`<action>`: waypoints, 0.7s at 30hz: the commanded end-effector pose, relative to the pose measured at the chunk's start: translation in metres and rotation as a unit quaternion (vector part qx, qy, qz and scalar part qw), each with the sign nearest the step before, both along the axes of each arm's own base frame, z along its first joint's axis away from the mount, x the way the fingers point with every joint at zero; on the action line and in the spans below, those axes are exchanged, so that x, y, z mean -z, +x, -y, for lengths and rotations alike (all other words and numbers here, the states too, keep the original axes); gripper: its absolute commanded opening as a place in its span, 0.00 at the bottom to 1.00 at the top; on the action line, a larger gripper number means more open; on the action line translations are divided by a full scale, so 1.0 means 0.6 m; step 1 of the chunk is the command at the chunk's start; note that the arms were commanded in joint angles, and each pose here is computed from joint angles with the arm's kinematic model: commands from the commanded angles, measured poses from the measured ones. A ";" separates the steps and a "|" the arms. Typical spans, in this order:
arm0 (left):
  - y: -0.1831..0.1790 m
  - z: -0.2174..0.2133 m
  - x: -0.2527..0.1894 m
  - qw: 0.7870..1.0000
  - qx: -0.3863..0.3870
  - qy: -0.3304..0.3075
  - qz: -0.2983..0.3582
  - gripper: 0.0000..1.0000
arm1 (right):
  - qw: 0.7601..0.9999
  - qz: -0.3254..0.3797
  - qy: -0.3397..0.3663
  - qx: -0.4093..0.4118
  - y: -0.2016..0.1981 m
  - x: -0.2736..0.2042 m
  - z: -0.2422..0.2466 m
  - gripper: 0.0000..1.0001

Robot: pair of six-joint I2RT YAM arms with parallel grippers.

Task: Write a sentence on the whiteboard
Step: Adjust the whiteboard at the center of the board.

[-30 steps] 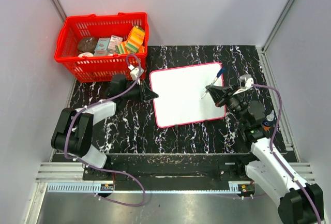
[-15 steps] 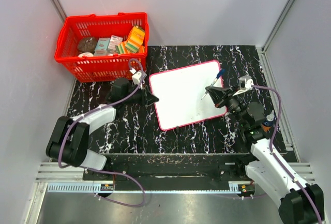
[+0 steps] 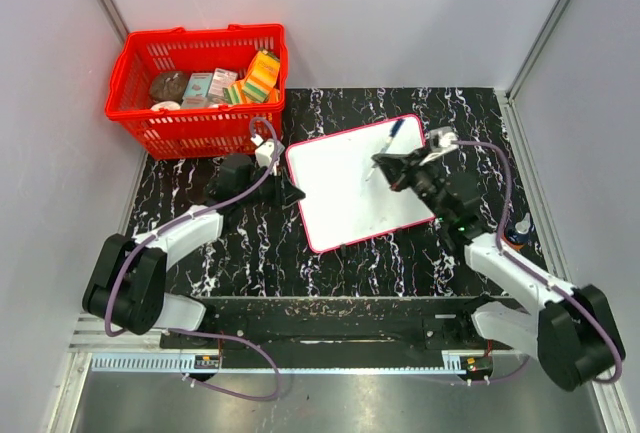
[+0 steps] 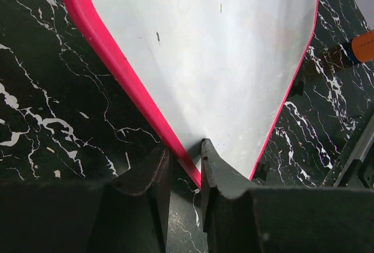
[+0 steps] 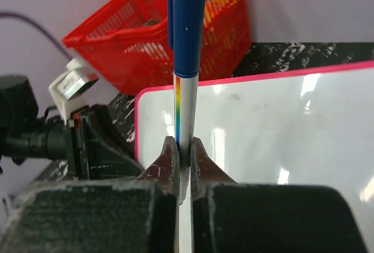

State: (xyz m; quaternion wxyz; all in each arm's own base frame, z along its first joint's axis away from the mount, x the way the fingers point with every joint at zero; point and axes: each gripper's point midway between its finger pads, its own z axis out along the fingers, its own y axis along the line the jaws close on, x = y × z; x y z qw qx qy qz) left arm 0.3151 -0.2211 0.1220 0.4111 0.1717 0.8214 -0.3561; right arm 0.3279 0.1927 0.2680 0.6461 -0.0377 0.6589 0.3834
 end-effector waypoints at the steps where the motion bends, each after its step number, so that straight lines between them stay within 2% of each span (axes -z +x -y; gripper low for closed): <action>1: 0.022 -0.059 0.052 0.992 -0.050 0.110 0.028 0.00 | 0.986 0.159 -0.036 -0.029 -0.030 -0.095 -0.089 0.00; 3: 0.019 -0.057 0.056 0.992 -0.048 0.113 0.025 0.00 | 0.976 0.209 -0.050 -0.032 -0.032 -0.105 -0.113 0.00; 6: 0.014 -0.053 0.060 0.992 -0.043 0.117 0.027 0.00 | 0.970 0.234 -0.044 -0.045 -0.032 -0.103 -0.149 0.00; 11: 0.008 -0.050 0.069 0.991 -0.040 0.125 0.028 0.00 | 0.959 0.282 0.007 -0.024 -0.031 -0.111 -0.165 0.00; 21: 0.008 -0.047 0.049 0.991 -0.038 0.118 0.043 0.00 | 0.951 0.306 -0.017 -0.035 -0.024 -0.099 -0.199 0.00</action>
